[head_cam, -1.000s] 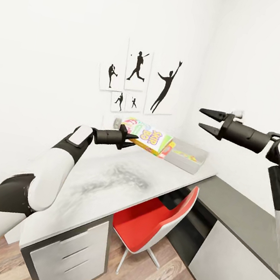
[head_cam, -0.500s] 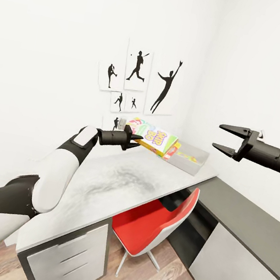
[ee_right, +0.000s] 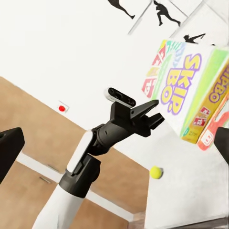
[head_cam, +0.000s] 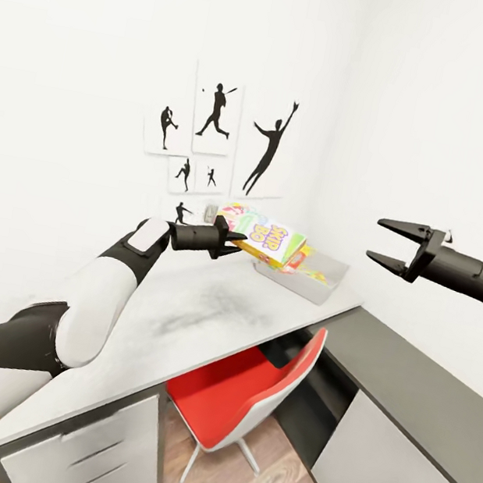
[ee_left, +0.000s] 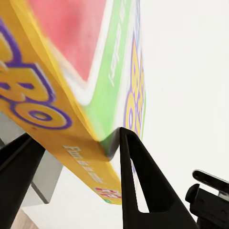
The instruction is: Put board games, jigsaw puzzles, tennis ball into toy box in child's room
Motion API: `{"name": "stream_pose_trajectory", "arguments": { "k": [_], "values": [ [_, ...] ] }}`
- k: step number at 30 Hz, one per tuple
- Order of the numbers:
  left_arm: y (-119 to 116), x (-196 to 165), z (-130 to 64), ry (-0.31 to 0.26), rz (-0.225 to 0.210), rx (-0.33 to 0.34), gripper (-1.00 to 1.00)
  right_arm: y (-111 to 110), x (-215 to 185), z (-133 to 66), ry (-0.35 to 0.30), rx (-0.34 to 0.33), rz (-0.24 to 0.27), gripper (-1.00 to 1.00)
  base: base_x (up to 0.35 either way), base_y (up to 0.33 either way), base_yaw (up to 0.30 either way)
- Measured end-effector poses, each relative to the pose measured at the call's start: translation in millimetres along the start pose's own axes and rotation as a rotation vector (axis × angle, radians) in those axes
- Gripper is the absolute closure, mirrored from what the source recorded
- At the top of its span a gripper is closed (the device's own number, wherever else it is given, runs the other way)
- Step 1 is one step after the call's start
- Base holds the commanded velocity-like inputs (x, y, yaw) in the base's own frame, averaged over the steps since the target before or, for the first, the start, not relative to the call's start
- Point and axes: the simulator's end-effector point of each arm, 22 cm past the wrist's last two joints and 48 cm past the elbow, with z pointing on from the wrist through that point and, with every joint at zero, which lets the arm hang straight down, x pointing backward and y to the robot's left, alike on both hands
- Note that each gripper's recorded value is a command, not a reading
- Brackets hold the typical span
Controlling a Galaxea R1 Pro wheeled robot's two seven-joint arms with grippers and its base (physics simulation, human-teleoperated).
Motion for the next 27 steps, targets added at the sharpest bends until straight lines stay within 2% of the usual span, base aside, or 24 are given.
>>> {"name": "stream_pose_trajectory", "arguments": {
  "k": [10,14,21,27],
  "values": [
    [-9,1,-1.3,-0.007,0.013,0.005,1.0,7,1,-1.0,-0.001,-0.007,-0.006,-1.0,0.2,-0.082,-0.181],
    [-13,-7,-1.2,-0.049,0.028,0.009,1.0,10,1,-1.9,-0.002,-0.009,-0.009,-1.0,0.316,-0.007,-0.189],
    [-19,-8,-2.0,-0.064,0.036,0.013,1.0,14,1,-3.0,-0.003,-0.011,-0.015,-1.0,0.293,-0.001,-0.19],
    [-24,-22,-4.6,-0.128,0.054,0.015,1.0,19,1,-4.0,-0.005,-0.016,-0.019,-1.0,0.241,0.0,-0.19]
  ]
}}
